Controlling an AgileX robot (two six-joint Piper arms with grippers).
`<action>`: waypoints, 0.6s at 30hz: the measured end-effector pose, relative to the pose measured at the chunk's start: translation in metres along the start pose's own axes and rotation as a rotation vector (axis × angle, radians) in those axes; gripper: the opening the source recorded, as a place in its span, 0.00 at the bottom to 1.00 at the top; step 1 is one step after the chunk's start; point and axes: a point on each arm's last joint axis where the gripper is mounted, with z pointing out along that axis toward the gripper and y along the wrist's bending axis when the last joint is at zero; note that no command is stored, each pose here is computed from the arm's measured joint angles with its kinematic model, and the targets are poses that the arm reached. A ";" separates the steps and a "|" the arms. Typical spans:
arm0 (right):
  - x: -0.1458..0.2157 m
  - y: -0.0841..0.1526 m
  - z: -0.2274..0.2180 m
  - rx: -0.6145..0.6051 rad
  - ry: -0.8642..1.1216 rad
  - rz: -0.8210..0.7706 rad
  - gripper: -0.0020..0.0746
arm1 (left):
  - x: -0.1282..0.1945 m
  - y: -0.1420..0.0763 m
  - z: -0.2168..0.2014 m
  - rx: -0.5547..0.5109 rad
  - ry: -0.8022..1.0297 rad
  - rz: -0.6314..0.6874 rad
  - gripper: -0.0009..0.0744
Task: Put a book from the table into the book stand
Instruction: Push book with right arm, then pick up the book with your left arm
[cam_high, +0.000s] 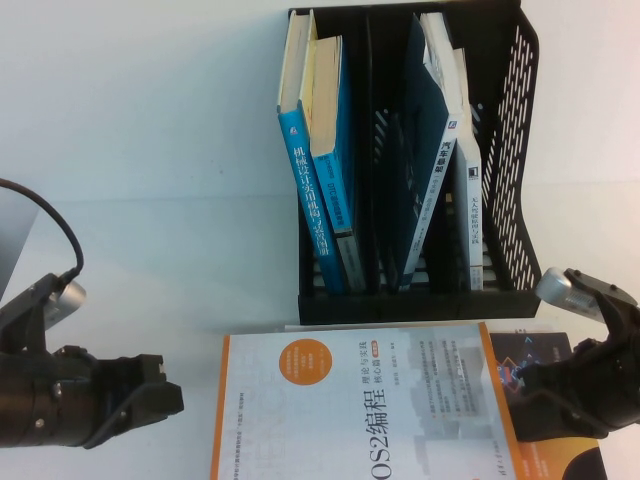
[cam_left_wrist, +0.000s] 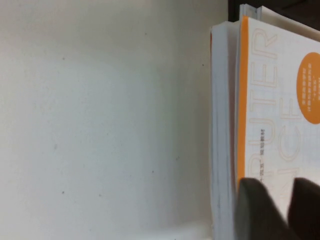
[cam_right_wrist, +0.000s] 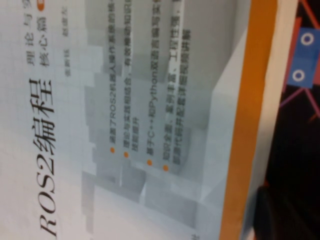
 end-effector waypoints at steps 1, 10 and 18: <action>0.000 0.000 0.000 -0.001 0.002 -0.001 0.02 | 0.000 0.000 0.000 0.000 0.000 -0.007 0.21; 0.001 0.001 0.000 -0.012 0.022 -0.041 0.02 | 0.005 0.011 0.017 0.033 0.157 0.004 0.66; 0.002 0.001 0.000 -0.011 0.031 -0.062 0.02 | -0.011 0.025 0.017 0.269 0.138 -0.004 0.68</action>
